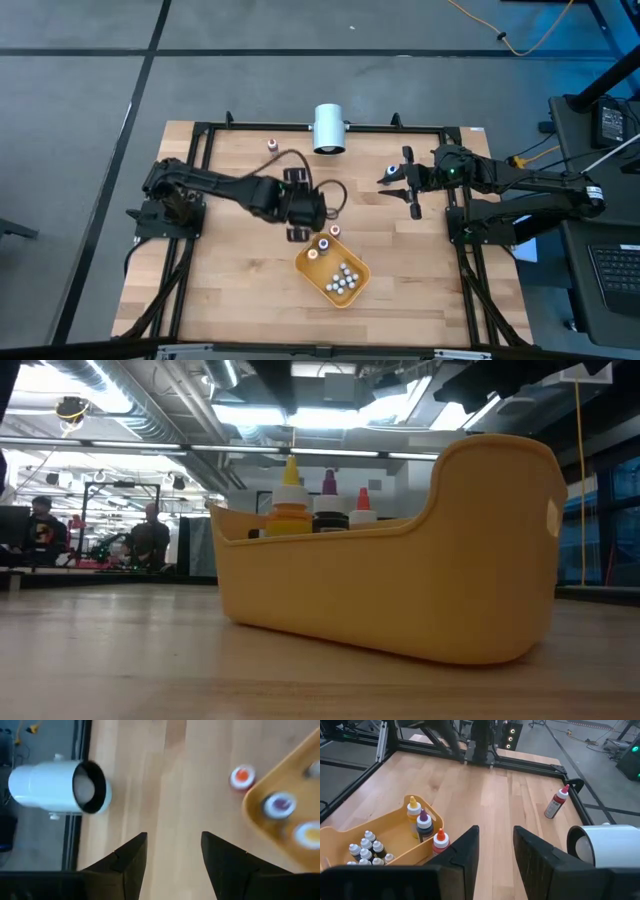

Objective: Pick & Place food coloring
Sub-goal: Put the large pink food coloring bottle into the yellow container

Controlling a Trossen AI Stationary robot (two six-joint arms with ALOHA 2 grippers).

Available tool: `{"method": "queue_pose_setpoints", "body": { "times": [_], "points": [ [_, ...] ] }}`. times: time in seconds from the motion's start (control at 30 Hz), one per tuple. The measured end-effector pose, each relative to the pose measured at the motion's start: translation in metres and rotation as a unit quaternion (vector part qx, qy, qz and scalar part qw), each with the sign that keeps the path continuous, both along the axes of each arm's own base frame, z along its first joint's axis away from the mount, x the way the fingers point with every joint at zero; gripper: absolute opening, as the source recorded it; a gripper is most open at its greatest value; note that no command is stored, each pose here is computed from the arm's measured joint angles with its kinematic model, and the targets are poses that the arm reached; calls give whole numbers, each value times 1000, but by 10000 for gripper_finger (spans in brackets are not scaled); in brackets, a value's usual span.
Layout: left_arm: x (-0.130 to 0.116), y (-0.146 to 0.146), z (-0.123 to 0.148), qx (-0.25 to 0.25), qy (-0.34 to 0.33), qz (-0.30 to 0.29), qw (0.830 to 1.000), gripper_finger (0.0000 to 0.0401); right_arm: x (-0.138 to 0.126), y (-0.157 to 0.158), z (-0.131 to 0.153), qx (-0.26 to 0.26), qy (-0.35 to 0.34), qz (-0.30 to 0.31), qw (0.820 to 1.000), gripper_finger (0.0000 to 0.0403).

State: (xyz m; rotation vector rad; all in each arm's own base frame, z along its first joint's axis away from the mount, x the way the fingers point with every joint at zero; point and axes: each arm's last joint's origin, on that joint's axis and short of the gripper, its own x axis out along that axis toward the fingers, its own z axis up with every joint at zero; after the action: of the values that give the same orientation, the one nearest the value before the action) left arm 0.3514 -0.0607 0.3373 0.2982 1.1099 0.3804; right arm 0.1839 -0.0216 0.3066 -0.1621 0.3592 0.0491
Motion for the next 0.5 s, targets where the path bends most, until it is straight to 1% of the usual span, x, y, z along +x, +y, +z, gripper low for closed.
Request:
{"method": "queue_pose_setpoints", "body": {
  "times": [0.07,0.13,0.27,0.37,0.5],
  "points": [
    [-7,10,1,2,22,-13,1000,180,0,0,0,0,1,0,1000,123],
    [-13,21,1,3,27,-18,999,178,0,0,0,0,0,0,1000,123],
    [-36,52,-2,12,38,-1,999,174,0,0,0,0,1,0,1000,123],
    [-57,76,-2,10,30,13,999,171,0,0,0,0,1,0,1000,123],
    [-88,103,1,-2,2,16,1000,171,0,0,0,0,0,0,1000,123]
  ]
}}
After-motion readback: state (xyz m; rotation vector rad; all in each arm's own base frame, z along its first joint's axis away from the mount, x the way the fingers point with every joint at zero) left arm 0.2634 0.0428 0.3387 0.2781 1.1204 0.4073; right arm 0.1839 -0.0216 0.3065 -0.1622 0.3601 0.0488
